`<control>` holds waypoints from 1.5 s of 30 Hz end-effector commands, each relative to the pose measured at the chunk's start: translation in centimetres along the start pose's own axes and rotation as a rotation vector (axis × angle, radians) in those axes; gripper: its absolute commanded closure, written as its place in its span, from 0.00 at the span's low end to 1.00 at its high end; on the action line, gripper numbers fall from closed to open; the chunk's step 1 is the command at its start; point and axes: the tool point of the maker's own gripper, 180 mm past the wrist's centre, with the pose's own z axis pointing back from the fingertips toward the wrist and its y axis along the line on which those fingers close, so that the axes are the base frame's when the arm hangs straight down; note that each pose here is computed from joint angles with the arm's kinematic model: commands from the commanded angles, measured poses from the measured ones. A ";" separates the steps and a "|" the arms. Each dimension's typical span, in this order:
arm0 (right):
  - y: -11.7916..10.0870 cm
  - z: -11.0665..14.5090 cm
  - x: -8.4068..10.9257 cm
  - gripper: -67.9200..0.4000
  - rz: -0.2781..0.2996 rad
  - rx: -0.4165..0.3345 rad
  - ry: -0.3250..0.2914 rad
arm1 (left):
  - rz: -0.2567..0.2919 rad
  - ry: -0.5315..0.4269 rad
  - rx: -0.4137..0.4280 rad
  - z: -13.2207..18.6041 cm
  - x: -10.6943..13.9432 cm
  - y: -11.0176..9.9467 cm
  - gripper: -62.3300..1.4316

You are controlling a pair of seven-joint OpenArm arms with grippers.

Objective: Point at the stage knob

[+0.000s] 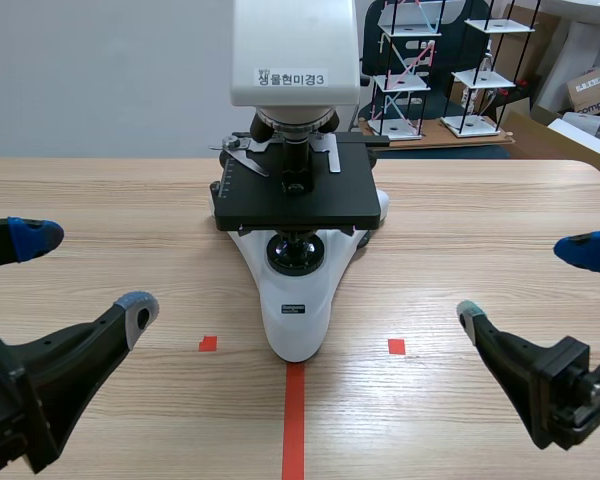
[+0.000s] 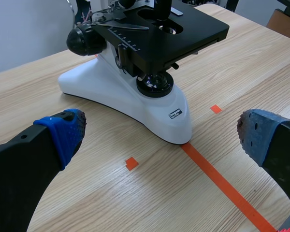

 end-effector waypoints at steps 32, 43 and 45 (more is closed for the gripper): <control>-7.3 -11.2 -2.0 0.99 -0.034 -0.036 -0.217 | -0.005 -0.024 -0.005 0.0 0.7 -0.1 0.00; -6.7 -16.6 -0.9 0.99 -0.034 0.012 -0.293 | -0.005 -0.023 -0.005 0.0 0.7 -0.1 0.00; -6.4 -17.1 -0.6 0.99 -0.027 0.025 -0.309 | -0.005 -0.023 -0.005 0.0 0.7 -0.1 0.00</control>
